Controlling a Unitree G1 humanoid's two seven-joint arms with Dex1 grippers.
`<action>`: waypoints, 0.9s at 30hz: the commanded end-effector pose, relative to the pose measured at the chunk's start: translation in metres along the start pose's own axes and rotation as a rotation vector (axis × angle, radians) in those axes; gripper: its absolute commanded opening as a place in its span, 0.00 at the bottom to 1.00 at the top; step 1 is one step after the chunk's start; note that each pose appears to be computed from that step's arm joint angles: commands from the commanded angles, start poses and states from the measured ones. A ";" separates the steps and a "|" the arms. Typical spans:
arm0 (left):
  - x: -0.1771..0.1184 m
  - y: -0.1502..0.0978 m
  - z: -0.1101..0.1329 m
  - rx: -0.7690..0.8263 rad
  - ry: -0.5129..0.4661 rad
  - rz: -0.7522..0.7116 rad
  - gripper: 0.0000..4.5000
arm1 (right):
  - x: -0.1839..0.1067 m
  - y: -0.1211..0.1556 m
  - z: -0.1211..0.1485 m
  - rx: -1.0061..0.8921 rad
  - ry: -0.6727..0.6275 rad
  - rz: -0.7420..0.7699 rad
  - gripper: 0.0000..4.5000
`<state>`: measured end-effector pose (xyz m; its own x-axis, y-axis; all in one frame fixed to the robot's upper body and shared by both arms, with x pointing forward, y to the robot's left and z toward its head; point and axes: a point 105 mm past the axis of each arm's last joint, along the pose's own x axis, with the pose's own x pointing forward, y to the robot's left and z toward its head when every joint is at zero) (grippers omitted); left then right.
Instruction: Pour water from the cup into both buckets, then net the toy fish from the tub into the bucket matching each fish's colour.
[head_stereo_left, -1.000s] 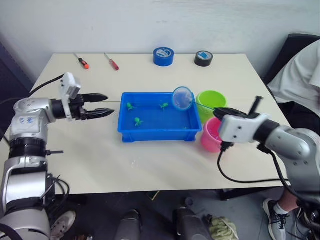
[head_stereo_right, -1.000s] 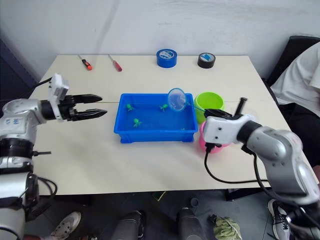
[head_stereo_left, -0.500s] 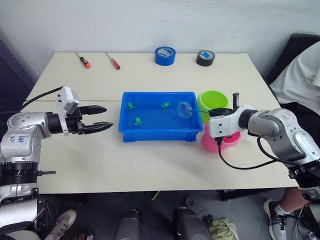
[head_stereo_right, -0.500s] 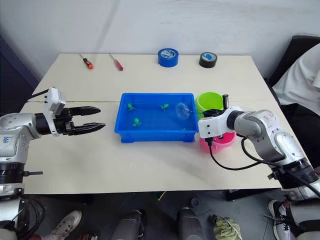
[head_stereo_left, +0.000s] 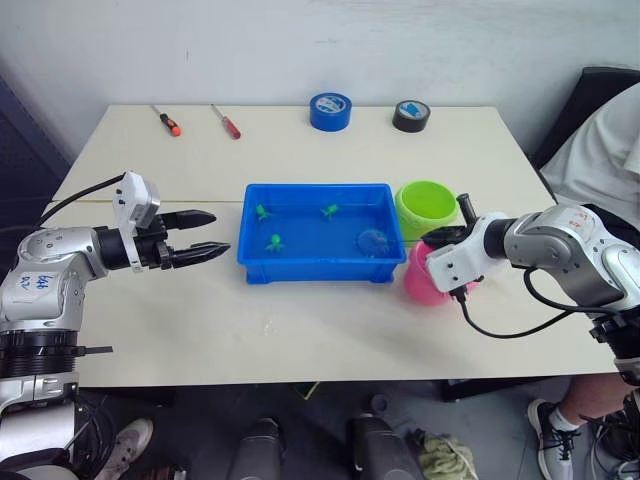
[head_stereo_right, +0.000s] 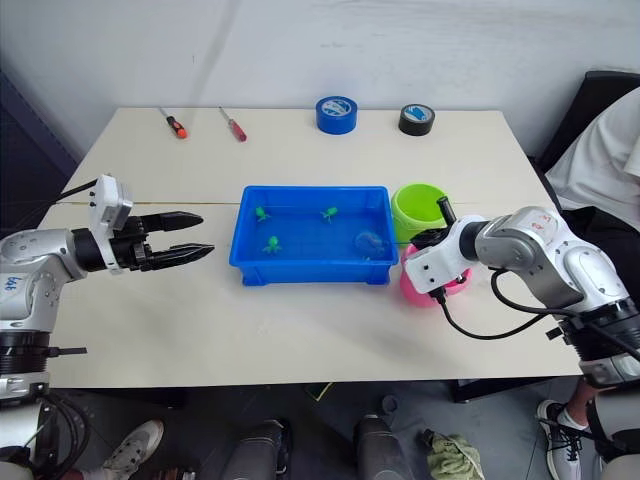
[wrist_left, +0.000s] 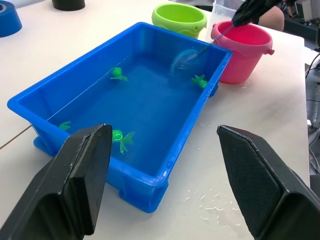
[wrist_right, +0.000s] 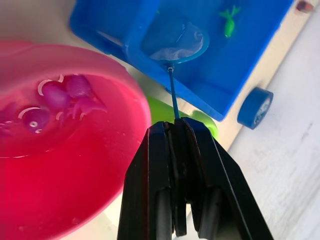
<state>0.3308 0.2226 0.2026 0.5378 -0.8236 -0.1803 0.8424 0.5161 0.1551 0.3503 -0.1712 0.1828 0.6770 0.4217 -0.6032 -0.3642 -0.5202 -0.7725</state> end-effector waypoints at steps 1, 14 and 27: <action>-0.005 -0.002 0.016 0.048 -0.039 0.007 0.82 | -0.005 0.000 0.005 -0.009 -0.036 0.056 0.00; -0.008 -0.003 0.017 0.044 -0.048 0.032 0.82 | 0.015 -0.031 0.051 0.385 -0.307 0.070 0.00; -0.011 -0.003 0.017 0.042 -0.042 0.039 0.82 | 0.010 -0.047 0.040 1.085 -0.356 0.173 0.00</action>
<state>0.3247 0.2232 0.2066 0.5594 -0.8143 -0.1552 0.8278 0.5389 0.1562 0.3537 -0.1165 0.1905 0.4186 0.6490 -0.6353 -0.9052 0.2414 -0.3498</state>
